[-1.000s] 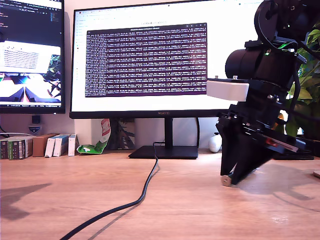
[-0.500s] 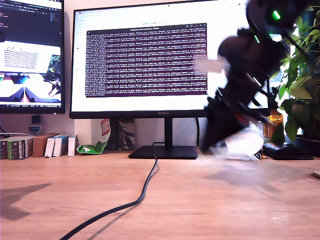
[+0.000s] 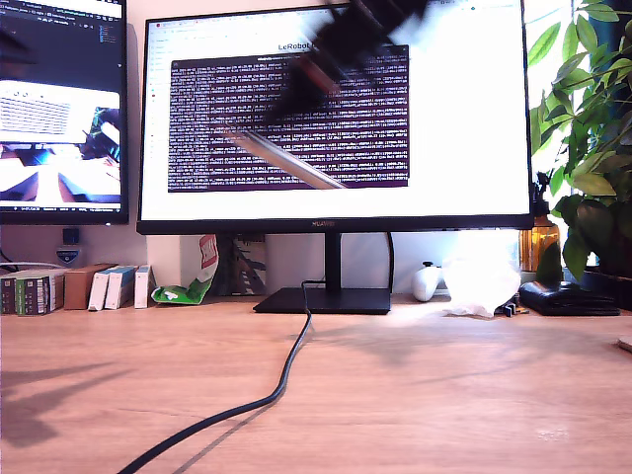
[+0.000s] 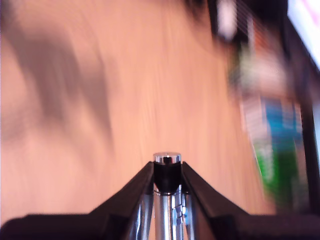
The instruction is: Pick the metallic laser pointer with your right arm, pass it to your left arm, then place it down to the left side of the table
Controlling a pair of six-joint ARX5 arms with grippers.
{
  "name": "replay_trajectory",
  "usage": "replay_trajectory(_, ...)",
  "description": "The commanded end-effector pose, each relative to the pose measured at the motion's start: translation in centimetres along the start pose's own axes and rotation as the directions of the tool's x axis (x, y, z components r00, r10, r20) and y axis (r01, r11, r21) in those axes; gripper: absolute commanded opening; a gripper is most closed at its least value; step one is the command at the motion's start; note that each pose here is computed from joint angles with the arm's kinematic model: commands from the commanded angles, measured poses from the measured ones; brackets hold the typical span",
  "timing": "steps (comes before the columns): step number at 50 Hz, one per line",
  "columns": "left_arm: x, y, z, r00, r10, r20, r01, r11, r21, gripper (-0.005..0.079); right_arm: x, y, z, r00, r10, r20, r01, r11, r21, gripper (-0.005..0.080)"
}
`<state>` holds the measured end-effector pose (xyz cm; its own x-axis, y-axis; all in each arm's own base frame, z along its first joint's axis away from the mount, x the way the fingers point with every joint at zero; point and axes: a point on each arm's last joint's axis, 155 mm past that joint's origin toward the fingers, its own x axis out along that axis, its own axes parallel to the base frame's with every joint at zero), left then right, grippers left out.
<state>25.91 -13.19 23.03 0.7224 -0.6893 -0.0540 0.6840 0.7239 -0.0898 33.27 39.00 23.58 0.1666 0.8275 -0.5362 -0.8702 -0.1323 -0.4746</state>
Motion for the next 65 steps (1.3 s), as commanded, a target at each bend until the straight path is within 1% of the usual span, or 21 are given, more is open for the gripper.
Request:
replay_trajectory(1,0.4,-0.8,0.9,0.999,-0.041,0.027,0.039,0.997,0.064,0.0245,0.4,0.2,2.7,0.998,0.011,0.061,-0.01,1.0,-0.007,-0.001)
replay_trajectory(4,0.7,-1.2,1.2,0.997,-0.063,0.041,0.059,0.994,0.096,0.0259,0.4,0.5,4.8,0.994,0.024,0.104,-0.021,0.999,-0.033,-0.001)
replay_trajectory(7,1.0,-1.7,1.4,0.995,-0.09,0.049,0.085,0.991,0.108,0.0282,0.4,0.7,6.6,0.99,0.033,0.141,-0.025,0.998,-0.058,-0.001)
replay_trajectory(10,1.3,-1.9,1.6,0.993,-0.104,0.058,0.097,0.988,0.12,0.0294,0.4,0.9,8.1,0.983,0.038,0.178,-0.024,0.996,-0.083,-0.001)
replay_trajectory(15,1.9,-2.2,1.7,0.99,-0.124,0.068,0.115,0.985,0.131,0.0294,0.4,1.4,10.0,0.972,0.054,0.227,-0.037,0.996,-0.082,-0.0011)
replay_trajectory(19,2.2,-2.3,1.8,0.988,-0.136,0.074,0.125,0.983,0.138,0.0294,0.4,1.6,10.7,0.967,0.064,0.246,-0.045,0.995,-0.084,-0.0011)
replay_trajectory(32,2.9,-1.8,3.0,0.982,-0.133,0.131,0.108,0.977,0.182,0.0294,0.8,3.7,13.3,0.944,0.124,0.305,-0.09,0.988,-0.124,-0.0011)
replay_trajectory(40,3.2,-2.1,3.1,0.979,-0.147,0.141,0.118,0.974,0.192,0.0294,1.0,4.5,15.0,0.931,0.136,0.339,-0.087,0.984,-0.155,-0.001)
replay_trajectory(50,3.3,-2.9,3.2,0.974,-0.174,0.146,0.143,0.969,0.2,0.0286,1.1,4.7,15.6,0.926,0.135,0.351,-0.085,0.984,-0.154,-0.0011)
replay_trajectory(54,3.4,-3.1,3.2,0.973,-0.179,0.145,0.148,0.968,0.2,0.0246,1.0,4.5,15.8,0.925,0.129,0.358,-0.076,0.984,-0.16,-0.001)
replay_trajectory(61,3.4,-3.2,3.2,0.972,-0.183,0.145,0.152,0.968,0.201,0.0129,1.0,4.4,15.9,0.924,0.125,0.361,-0.072,0.985,-0.159,-0.001)
replay_trajectory(65,3.4,-3.2,3.2,0.972,-0.183,0.146,0.152,0.968,0.202,0.0083,1.0,4.4,15.9,0.924,0.124,0.362,-0.076,0.987,-0.144,-0.001)
